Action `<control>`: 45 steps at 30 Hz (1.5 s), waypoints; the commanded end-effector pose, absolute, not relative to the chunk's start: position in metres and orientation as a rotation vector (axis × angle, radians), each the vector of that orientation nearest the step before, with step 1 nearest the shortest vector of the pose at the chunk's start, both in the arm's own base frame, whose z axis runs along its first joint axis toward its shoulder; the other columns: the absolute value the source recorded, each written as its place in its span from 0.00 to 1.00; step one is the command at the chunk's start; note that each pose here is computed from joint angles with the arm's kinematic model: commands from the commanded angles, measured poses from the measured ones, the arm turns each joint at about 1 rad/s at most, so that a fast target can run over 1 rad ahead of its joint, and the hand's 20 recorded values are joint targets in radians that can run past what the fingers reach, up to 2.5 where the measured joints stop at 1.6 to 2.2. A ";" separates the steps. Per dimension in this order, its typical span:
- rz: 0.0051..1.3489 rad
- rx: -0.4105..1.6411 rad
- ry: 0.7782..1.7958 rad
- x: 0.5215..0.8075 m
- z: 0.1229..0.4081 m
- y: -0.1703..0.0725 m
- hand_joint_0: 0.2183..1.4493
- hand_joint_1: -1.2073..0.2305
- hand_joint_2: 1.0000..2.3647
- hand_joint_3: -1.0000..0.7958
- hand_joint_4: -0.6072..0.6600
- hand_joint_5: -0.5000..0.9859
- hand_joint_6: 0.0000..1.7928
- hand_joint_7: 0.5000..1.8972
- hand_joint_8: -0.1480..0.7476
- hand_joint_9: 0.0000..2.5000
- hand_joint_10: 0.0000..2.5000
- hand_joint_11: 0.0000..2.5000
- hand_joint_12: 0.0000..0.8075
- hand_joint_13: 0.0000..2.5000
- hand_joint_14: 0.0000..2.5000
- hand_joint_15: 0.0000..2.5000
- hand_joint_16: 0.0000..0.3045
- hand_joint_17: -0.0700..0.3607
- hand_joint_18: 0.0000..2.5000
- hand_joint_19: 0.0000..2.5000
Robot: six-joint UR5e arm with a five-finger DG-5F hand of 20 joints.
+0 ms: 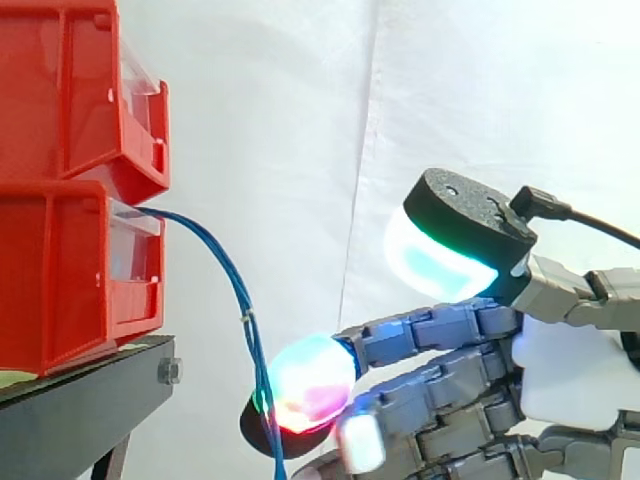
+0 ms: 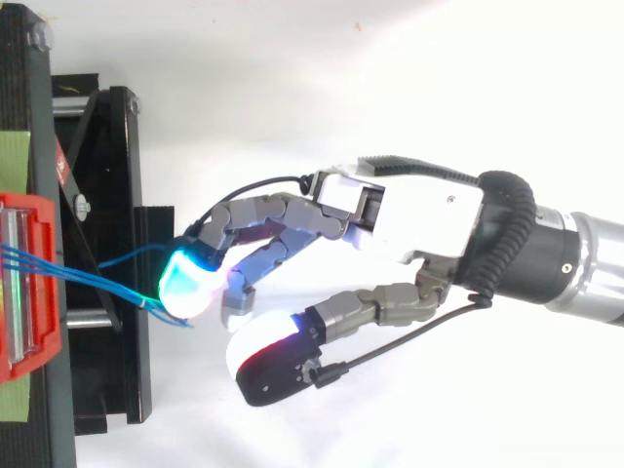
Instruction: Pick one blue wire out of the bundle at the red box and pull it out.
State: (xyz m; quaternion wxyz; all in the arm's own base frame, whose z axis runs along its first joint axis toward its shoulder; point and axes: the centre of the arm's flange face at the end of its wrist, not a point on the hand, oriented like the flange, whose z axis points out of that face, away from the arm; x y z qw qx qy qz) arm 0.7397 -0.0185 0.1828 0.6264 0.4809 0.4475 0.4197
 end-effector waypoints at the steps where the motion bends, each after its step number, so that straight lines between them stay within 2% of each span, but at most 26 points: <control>1: 0.973 1.112 1.017 0.741 0.180 -0.018 0.21 0.42 0.00 0.28 0.71 0.23 0.28 0.27 0.50 0.27 0.01 0.22 0.53 0.18 0.00 0.10 0.27 0.59 0.16 0.06; 17: 0.972 1.121 1.008 0.741 0.180 -0.025 0.19 0.44 0.00 0.28 0.69 0.22 0.28 0.23 0.49 0.18 0.00 0.10 0.54 0.13 0.00 0.08 0.27 0.59 0.11 0.05; 25: 0.960 1.117 1.004 0.741 0.181 -0.032 0.19 0.44 0.00 0.28 0.69 0.22 0.28 0.23 0.49 0.18 0.00 0.10 0.53 0.13 0.00 0.08 0.27 0.59 0.11 0.05; 32: 0.959 1.063 0.986 0.748 0.173 -0.023 0.21 0.41 0.00 0.28 0.70 0.23 0.28 0.27 0.49 0.18 0.00 0.11 0.52 0.12 0.00 0.07 0.26 0.57 0.10 0.05; 41: 0.967 1.032 0.958 0.754 0.182 -0.017 0.22 0.39 0.00 0.28 0.72 0.24 0.28 0.29 0.48 0.18 0.00 0.12 0.51 0.12 0.00 0.08 0.25 0.56 0.09 0.06; 45: 0.946 1.006 0.977 0.754 0.181 -0.010 0.22 0.39 0.00 0.28 0.72 0.24 0.28 0.29 0.48 0.19 0.00 0.12 0.52 0.12 0.00 0.08 0.25 0.56 0.10 0.06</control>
